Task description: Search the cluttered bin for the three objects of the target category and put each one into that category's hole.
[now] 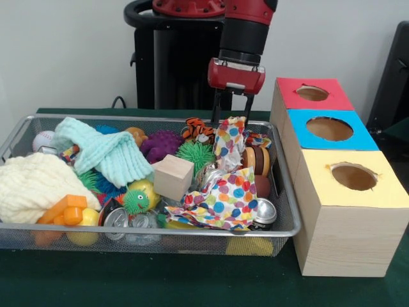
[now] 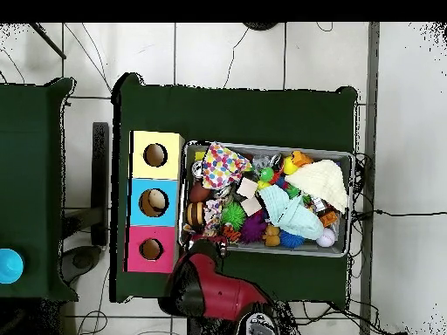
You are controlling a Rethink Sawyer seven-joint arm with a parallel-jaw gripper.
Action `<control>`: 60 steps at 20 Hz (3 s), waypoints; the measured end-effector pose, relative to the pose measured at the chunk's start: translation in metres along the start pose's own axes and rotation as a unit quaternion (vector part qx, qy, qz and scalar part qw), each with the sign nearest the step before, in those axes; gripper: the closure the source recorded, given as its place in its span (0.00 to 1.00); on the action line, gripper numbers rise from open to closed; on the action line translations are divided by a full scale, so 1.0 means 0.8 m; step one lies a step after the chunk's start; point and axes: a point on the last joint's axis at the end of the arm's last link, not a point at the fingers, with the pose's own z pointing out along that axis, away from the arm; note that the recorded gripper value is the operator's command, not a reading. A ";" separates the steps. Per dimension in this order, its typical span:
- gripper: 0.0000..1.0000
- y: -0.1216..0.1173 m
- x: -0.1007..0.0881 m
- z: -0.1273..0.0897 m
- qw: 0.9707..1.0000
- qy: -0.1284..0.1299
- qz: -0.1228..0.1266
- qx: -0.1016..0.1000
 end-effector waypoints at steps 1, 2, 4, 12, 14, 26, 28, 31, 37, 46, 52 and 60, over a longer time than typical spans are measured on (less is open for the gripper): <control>0.00 -0.001 0.001 0.004 1.000 0.001 0.000 0.001; 0.00 -0.002 0.001 0.005 1.000 0.001 0.000 0.002; 0.00 -0.001 0.004 0.008 1.000 0.003 -0.001 0.002; 0.00 0.003 0.023 0.022 1.000 0.015 -0.004 0.001; 0.00 0.004 0.025 0.025 1.000 0.013 -0.005 0.001; 0.00 0.008 0.030 0.039 1.000 -0.013 -0.005 0.002; 0.00 0.009 0.030 0.039 1.000 -0.014 -0.005 0.001; 0.00 0.011 0.029 0.039 1.000 -0.014 -0.005 -0.001; 1.00 0.012 0.029 0.040 1.000 -0.014 -0.004 -0.003; 1.00 0.012 0.021 0.036 1.000 -0.022 -0.002 -0.008; 1.00 -0.001 -0.019 0.007 0.998 -0.062 0.008 -0.031; 1.00 -0.022 -0.093 -0.080 0.992 -0.117 0.025 -0.043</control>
